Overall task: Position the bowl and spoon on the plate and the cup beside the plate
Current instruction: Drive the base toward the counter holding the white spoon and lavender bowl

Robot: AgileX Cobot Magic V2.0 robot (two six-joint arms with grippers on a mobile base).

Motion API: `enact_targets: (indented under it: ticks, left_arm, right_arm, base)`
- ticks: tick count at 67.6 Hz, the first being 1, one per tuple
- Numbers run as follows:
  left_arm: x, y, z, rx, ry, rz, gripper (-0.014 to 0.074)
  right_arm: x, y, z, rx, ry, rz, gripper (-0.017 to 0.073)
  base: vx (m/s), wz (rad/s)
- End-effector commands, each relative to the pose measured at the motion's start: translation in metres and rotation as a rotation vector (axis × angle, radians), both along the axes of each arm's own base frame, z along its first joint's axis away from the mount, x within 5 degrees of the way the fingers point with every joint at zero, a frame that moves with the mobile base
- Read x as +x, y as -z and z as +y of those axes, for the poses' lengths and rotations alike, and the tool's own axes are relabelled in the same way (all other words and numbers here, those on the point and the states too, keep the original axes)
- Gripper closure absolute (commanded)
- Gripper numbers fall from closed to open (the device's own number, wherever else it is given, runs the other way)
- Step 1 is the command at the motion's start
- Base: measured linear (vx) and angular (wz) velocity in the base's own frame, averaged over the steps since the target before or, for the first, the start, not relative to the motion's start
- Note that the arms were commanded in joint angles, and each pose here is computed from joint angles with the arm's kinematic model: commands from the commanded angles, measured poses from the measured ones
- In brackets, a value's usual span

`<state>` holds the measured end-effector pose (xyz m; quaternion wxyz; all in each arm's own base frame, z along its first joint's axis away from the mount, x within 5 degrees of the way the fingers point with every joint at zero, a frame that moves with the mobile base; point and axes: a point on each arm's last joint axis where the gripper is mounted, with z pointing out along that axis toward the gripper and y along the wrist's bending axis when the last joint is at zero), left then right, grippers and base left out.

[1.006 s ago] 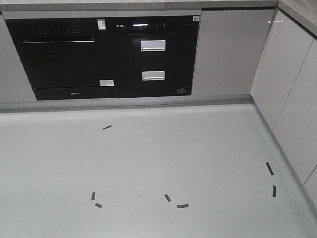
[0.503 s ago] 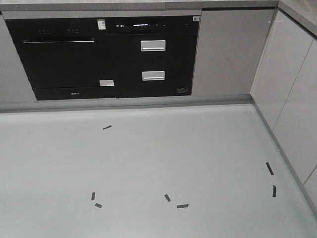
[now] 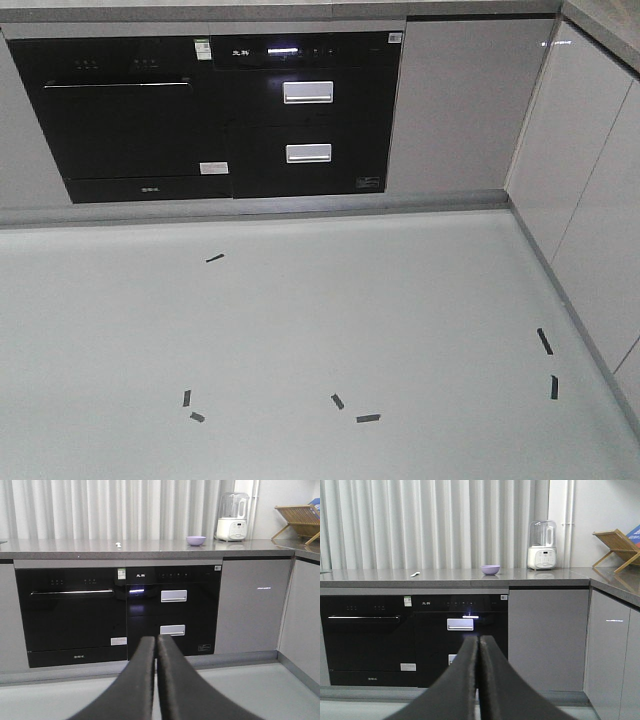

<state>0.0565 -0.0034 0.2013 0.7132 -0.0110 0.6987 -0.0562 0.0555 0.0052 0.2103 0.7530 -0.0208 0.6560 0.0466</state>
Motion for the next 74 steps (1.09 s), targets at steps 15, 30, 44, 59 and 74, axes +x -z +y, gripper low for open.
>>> enact_targets:
  ticks: [15, 30, 44, 59, 74]
  left_arm:
    - [-0.0027, -0.0137, -0.0005, -0.017, 0.009, -0.108, 0.0600]
    - [-0.0027, -0.0137, -0.0005, -0.017, 0.009, -0.108, 0.0600]
    - [-0.0027, -0.0137, -0.0007, -0.017, 0.011, -0.108, 0.0600]
    - [-0.0027, -0.0137, -0.0010, -0.017, 0.018, -0.108, 0.0600]
    - [-0.0028, -0.0137, -0.0015, -0.018, 0.026, -0.108, 0.0600]
  right_arm:
    - [-0.0009, -0.0036, -0.0003, 0.000, 0.007, -0.067, 0.0570]
    - [-0.0009, -0.0036, -0.0003, 0.000, 0.007, -0.067, 0.0570]
    - [-0.0009, -0.0036, -0.0003, 0.000, 0.007, -0.067, 0.0570]
    - [-0.0009, -0.0036, -0.0003, 0.000, 0.007, -0.067, 0.0570]
    - [-0.0009, -0.0036, -0.0003, 0.000, 0.007, -0.067, 0.0570]
  base:
    - [0.06, 0.00]
    - [0.11, -0.06]
    - [0.13, -0.02]
    - [0.12, 0.12]
    - [0.15, 0.10]
